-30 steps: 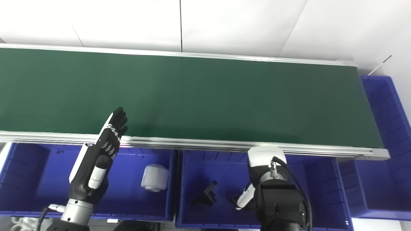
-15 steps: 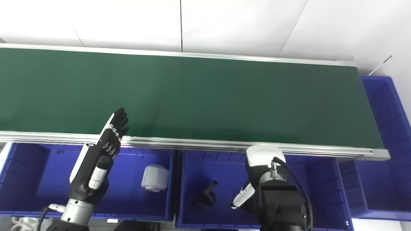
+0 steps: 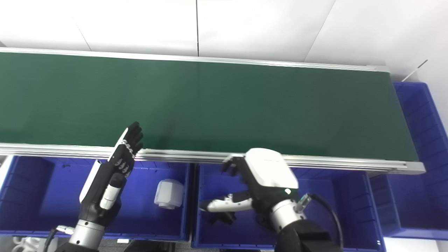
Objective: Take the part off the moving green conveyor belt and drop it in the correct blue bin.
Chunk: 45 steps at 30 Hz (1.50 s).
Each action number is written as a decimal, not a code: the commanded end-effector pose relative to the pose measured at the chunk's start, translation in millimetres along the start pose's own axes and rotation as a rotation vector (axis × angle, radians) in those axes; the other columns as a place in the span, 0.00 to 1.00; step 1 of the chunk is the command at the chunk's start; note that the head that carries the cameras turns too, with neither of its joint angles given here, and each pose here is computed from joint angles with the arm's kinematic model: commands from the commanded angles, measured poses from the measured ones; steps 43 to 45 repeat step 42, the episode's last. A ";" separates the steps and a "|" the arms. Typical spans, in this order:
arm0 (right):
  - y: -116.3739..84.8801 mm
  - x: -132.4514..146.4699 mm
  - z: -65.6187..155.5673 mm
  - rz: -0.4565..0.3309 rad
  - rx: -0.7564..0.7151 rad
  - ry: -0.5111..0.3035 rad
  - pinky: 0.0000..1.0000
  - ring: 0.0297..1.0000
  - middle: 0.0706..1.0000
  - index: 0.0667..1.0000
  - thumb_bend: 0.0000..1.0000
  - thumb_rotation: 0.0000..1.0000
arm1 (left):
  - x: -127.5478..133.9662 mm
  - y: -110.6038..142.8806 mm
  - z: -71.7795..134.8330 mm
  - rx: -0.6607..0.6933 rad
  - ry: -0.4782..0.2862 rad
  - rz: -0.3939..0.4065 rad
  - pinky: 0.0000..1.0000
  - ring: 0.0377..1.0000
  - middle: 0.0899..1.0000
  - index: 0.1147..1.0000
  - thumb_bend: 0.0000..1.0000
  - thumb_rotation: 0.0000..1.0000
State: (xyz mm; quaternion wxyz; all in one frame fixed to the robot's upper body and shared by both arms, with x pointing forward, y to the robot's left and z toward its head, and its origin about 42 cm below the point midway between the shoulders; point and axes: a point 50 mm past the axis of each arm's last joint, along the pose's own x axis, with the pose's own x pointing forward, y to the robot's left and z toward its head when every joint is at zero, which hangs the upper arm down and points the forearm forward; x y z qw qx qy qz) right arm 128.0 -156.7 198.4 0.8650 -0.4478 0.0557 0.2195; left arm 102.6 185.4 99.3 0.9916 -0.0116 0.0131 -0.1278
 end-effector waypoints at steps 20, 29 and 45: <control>71.7 6.5 -19.1 -0.498 0.611 -0.286 0.93 0.96 0.98 0.97 0.78 1.00 | -9.5 -2.8 0.4 0.031 -0.061 -0.007 1.00 1.00 1.00 1.00 0.81 0.90; 84.8 14.3 -30.8 -0.426 0.580 -0.327 0.89 0.94 0.95 0.93 0.92 1.00 | -10.3 -3.3 0.0 0.039 -0.067 -0.022 1.00 1.00 1.00 1.00 0.78 0.89; 99.3 8.5 -22.4 -0.363 0.690 -0.316 0.89 0.93 0.92 0.92 0.97 1.00 | -15.1 -2.1 -2.2 0.038 -0.061 -0.021 1.00 1.00 1.00 1.00 0.78 0.89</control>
